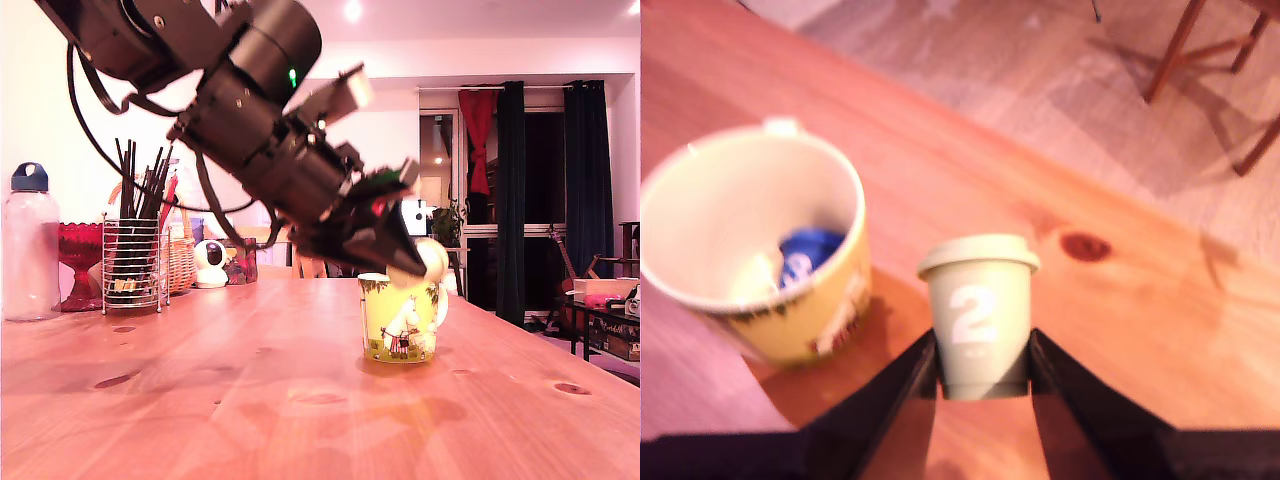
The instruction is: Pick the coffee capsule and then drop it inside the coffee cup in front of you
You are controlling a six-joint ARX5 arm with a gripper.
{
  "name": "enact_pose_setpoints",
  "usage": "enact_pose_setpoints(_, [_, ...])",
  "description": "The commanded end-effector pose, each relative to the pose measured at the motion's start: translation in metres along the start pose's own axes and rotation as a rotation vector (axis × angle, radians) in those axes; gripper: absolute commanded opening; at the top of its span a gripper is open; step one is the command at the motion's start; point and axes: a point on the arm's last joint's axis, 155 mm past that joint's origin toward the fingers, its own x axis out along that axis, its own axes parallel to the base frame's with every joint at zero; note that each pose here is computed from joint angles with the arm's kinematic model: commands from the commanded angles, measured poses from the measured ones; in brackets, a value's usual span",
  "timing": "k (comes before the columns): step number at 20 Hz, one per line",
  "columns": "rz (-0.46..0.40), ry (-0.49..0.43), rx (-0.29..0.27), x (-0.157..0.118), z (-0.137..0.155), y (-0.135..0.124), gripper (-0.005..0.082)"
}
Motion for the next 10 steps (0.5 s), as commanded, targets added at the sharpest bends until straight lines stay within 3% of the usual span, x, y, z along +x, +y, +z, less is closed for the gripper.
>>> enact_pose_setpoints(1, [0.017, -0.039, -0.010, -0.004, 0.011, 0.006, 0.0177])
enact_pose_setpoints(2, [0.033, -0.054, -0.011, -0.005, 0.015, 0.010, 0.0177])
enact_pose_setpoints(5, [0.069, -0.066, -0.107, -0.007, 0.023, 0.023, 0.0178])
enact_pose_setpoints(10, [0.117, -0.054, -0.147, -0.012, 0.046, 0.034, 0.0178])
